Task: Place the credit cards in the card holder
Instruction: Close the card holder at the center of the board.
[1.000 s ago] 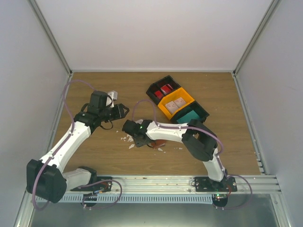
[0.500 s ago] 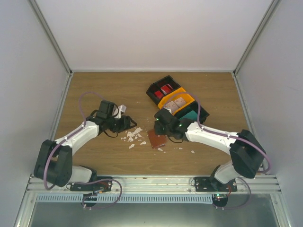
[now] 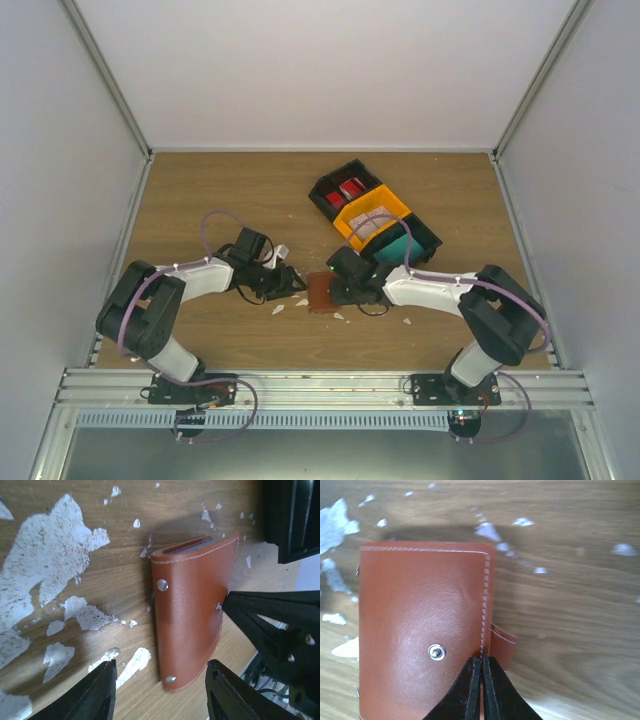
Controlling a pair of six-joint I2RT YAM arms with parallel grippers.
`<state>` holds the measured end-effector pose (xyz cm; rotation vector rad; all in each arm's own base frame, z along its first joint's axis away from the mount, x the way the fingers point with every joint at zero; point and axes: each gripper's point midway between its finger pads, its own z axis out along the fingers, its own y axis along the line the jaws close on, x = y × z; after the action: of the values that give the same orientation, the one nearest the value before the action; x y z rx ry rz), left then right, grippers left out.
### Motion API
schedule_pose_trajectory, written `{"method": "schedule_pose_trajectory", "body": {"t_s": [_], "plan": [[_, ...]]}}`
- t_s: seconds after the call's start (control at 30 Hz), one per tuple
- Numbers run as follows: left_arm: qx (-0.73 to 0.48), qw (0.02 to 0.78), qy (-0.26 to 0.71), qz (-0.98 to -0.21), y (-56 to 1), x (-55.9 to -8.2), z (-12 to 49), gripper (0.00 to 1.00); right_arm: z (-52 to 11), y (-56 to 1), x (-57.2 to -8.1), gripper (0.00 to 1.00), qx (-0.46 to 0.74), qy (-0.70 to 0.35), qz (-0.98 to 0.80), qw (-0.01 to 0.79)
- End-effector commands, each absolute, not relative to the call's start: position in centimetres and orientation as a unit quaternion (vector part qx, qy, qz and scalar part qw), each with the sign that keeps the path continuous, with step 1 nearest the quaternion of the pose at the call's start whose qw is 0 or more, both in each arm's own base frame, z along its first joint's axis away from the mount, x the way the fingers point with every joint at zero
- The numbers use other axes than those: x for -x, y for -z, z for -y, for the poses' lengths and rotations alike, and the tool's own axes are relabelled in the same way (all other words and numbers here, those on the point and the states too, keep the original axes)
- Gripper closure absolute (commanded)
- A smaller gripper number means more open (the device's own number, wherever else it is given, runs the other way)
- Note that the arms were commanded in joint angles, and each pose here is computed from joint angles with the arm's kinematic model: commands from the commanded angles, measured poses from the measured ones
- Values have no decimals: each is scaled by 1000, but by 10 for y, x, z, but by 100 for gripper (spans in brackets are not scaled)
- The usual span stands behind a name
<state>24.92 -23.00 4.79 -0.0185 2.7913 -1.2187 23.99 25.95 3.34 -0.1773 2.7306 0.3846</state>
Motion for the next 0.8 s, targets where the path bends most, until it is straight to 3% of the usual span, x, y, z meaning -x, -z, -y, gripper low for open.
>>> {"method": "schedule_pose_trajectory", "body": {"t_s": [0.0,0.1,0.27,0.53,0.77], "plan": [[-8,50,404,-913,-44,-253,241,49,-299,-41,-235,95,108,-193,-957,187],[-11,48,379,-924,-32,-255,237,52,-311,-46,-234,93,114,-221,-950,187],[-18,47,343,-938,-21,-258,230,59,-293,-52,-243,80,96,-184,-953,220],[-17,51,319,-946,-18,-257,223,62,-255,-45,-236,74,83,-120,-963,227],[-20,45,321,-946,-16,-254,225,69,-272,-34,-229,67,148,-123,-958,214]]}}
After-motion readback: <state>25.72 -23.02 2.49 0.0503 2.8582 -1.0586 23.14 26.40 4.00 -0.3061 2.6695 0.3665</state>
